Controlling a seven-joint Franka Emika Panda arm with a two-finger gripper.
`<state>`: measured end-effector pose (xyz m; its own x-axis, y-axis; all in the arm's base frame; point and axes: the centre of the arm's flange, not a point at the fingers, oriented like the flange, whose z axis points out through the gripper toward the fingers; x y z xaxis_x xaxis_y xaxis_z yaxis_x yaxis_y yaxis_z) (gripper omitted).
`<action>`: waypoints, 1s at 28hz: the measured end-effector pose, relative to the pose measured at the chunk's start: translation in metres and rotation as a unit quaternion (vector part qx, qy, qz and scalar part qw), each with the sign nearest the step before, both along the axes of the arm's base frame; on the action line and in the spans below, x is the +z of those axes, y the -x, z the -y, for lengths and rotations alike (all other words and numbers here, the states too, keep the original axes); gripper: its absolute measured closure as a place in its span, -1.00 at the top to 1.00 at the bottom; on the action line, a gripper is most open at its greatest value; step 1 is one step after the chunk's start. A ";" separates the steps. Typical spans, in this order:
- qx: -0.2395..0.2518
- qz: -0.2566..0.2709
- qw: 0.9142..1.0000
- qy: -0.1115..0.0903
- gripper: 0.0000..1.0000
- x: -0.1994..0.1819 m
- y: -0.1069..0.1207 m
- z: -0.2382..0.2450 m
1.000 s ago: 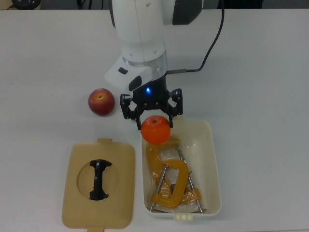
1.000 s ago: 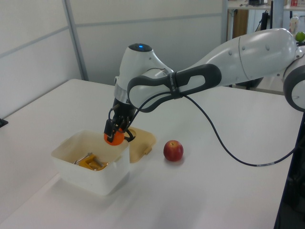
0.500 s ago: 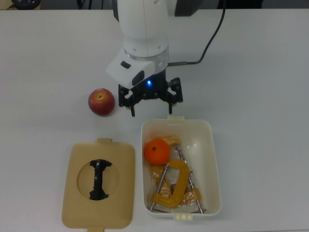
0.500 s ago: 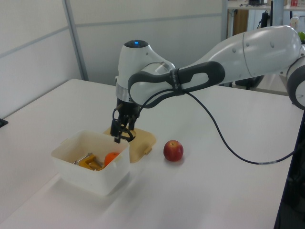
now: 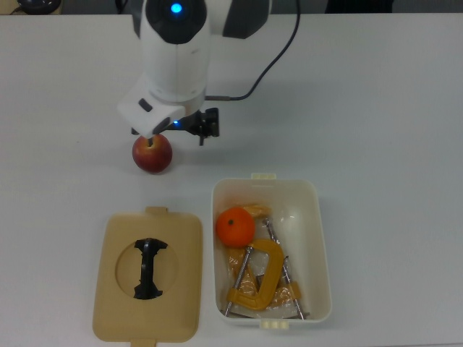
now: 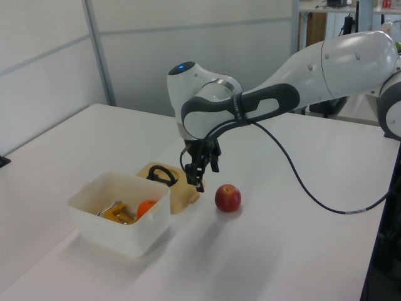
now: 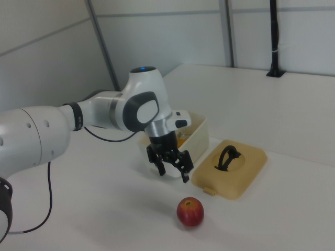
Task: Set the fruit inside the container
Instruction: 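Move the gripper up and over to the red apple, then grasp the red apple and lift it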
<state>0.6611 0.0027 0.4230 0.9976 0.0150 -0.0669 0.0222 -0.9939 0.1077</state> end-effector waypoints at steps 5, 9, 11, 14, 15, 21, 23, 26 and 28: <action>-0.006 -0.015 1.000 0.026 1.00 -0.010 0.005 0.029; -0.003 -0.032 0.999 0.043 1.00 -0.023 0.011 0.041; 0.000 -0.042 0.998 0.051 1.00 -0.032 0.014 0.043; 0.003 -0.054 0.997 0.054 1.00 -0.044 0.018 0.043; 0.003 -0.056 0.997 0.054 1.00 -0.046 0.018 0.043; 0.004 -0.067 0.996 0.054 1.00 -0.059 0.019 0.043; 0.005 -0.071 0.996 0.054 1.00 -0.065 0.019 0.043; 0.007 -0.077 0.996 0.053 1.00 -0.076 0.017 0.041; 0.009 -0.078 0.996 0.053 1.00 -0.082 0.016 0.039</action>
<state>0.6450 -0.0368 0.3406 0.9745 0.0185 -0.2237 0.0656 -0.9766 0.2048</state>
